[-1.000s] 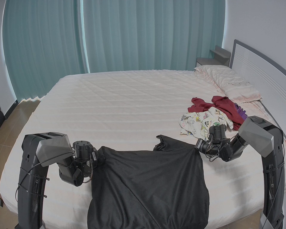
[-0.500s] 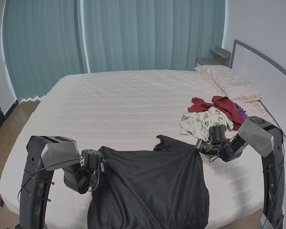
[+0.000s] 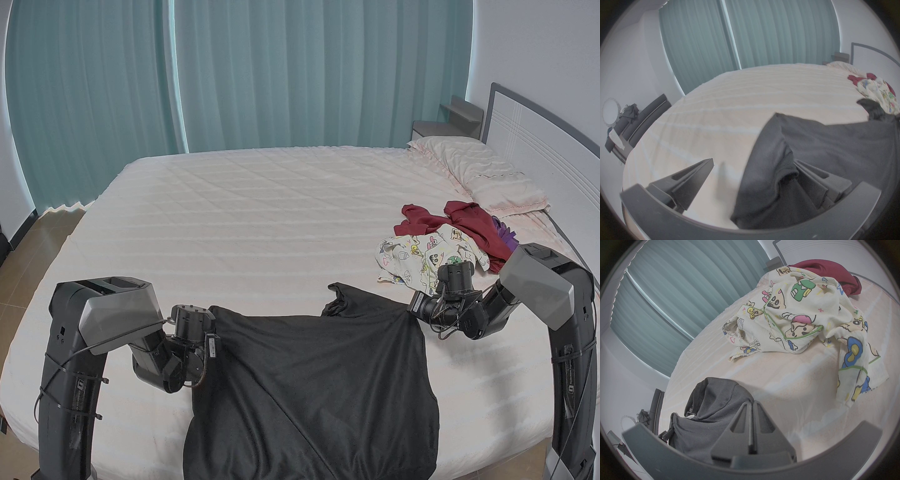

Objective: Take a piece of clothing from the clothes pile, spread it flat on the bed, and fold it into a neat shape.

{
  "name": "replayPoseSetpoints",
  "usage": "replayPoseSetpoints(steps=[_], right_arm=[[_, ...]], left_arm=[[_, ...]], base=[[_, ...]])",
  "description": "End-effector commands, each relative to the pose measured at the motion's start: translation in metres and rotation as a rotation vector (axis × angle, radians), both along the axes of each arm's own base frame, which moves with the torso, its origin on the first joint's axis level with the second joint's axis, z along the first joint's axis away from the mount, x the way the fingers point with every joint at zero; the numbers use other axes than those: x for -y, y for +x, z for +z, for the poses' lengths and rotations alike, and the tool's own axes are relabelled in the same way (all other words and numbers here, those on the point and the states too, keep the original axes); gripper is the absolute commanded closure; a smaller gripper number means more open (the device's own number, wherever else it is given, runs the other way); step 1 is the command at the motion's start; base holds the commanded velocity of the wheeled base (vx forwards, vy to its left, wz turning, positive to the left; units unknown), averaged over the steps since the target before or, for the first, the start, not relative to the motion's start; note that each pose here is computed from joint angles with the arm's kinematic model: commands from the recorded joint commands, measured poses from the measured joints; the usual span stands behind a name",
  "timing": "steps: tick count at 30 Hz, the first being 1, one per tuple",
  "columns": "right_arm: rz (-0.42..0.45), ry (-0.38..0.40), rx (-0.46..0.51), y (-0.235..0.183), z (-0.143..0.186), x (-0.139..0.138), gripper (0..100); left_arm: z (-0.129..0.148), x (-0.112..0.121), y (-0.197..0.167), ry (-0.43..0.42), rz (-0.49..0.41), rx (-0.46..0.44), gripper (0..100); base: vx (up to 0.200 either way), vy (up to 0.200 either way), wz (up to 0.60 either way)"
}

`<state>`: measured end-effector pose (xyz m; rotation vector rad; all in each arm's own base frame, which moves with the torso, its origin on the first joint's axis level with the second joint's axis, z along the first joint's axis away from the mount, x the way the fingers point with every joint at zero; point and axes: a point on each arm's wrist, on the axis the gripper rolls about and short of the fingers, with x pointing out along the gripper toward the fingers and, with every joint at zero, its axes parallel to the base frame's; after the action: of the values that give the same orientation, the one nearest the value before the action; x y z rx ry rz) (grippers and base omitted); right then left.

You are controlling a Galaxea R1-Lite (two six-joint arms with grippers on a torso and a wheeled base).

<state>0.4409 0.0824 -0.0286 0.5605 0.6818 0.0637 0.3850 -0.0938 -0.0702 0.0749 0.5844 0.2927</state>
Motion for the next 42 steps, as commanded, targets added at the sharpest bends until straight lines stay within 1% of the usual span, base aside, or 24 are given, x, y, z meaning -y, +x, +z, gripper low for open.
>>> replayPoseSetpoints(steps=[1, 2, 4, 6, 7, 9, 10, 11, 13, 16, 17, 19, 22, 23, 26, 29, 33, 35, 36, 38, 42], right_arm=[[0.000, 0.001, 0.001, 0.000, 0.001, 0.000, 100], [-0.001, 0.000, 0.001, 0.000, 0.001, 0.000, 100], [0.000, 0.001, 0.001, 0.000, 0.001, 0.000, 100], [-0.001, 0.000, 0.001, 0.000, 0.001, 0.000, 100], [-0.001, 0.000, 0.001, 0.000, 0.001, 0.000, 100], [-0.003, 0.000, 0.000, 0.000, 0.001, 0.001, 100], [-0.001, -0.001, -0.002, -0.001, 0.000, 0.000, 100], [-0.003, -0.001, -0.003, -0.001, 0.000, 0.001, 100], [-0.005, 0.000, -0.005, -0.002, 0.000, 0.002, 100], [-0.007, 0.000, -0.007, -0.002, 0.000, 0.003, 100], [-0.008, 0.000, -0.007, -0.002, 0.000, 0.003, 100], [-0.010, 0.000, -0.007, -0.002, 0.000, 0.004, 100], [-0.010, 0.000, -0.008, -0.002, -0.001, 0.004, 100], [-0.010, 0.000, -0.008, -0.002, -0.001, 0.004, 100], [-0.014, 0.001, -0.008, -0.001, -0.001, 0.005, 100], [-0.013, 0.000, -0.010, -0.001, -0.002, 0.006, 100], [-0.014, 0.001, -0.010, -0.001, -0.002, 0.005, 100], [-0.013, 0.001, -0.012, -0.001, -0.002, 0.005, 100], [-0.013, 0.001, -0.012, -0.001, -0.002, 0.005, 100], [-0.012, 0.000, -0.011, -0.002, -0.002, 0.005, 100], [-0.011, 0.001, -0.013, -0.002, -0.003, 0.005, 100]], left_arm=[[0.012, -0.021, 0.023, -0.005, 0.060, 0.068, 0], [0.015, -0.028, 0.028, -0.001, 0.076, 0.079, 0], [0.016, -0.047, 0.034, 0.045, 0.093, 0.066, 0], [0.020, -0.070, 0.041, 0.097, 0.117, 0.071, 0], [0.020, -0.075, 0.043, 0.103, 0.126, 0.077, 0], [0.023, -0.099, 0.057, 0.118, 0.175, 0.120, 0], [0.023, -0.100, 0.058, 0.118, 0.176, 0.123, 0], [0.027, -0.114, 0.066, 0.118, 0.208, 0.151, 0], [0.030, -0.127, 0.071, 0.119, 0.238, 0.172, 0], [0.032, -0.139, 0.073, 0.117, 0.266, 0.185, 0], [0.032, -0.139, 0.072, 0.113, 0.269, 0.187, 0], [0.032, -0.139, 0.069, 0.103, 0.269, 0.182, 0], [0.037, -0.131, 0.063, 0.069, 0.258, 0.187, 0], [0.041, -0.120, 0.058, 0.049, 0.225, 0.180, 0], [0.046, -0.101, 0.045, 0.019, 0.142, 0.153, 0], [0.046, -0.085, 0.040, 0.012, 0.096, 0.139, 0], [0.045, -0.067, 0.038, 0.003, 0.056, 0.134, 0], [0.045, -0.055, 0.036, -0.015, 0.027, 0.134, 0], [0.045, -0.055, 0.036, -0.015, 0.027, 0.134, 0], [0.043, -0.042, 0.034, -0.037, -0.005, 0.129, 0], [0.042, -0.034, 0.032, -0.046, -0.030, 0.115, 0]], base=[[0.000, 0.000, 0.00], [0.000, 0.000, 0.00], [0.000, 0.000, 0.00], [0.000, 0.000, 0.00], [0.000, 0.000, 0.00], [0.000, 0.000, 0.00], [0.000, 0.000, 0.00], [0.000, 0.000, 0.00], [0.000, 0.000, 0.00], [0.000, 0.000, 0.00], [0.000, 0.000, 0.00], [0.000, 0.000, 0.00], [0.000, 0.000, 0.00], [0.000, 0.000, 0.00], [0.000, 0.000, 0.00], [0.000, 0.000, 0.00], [0.000, 0.000, 0.00], [0.000, 0.000, 0.00], [0.000, 0.000, 0.00], [0.000, 0.000, 0.00], [0.000, 0.000, 0.00]])
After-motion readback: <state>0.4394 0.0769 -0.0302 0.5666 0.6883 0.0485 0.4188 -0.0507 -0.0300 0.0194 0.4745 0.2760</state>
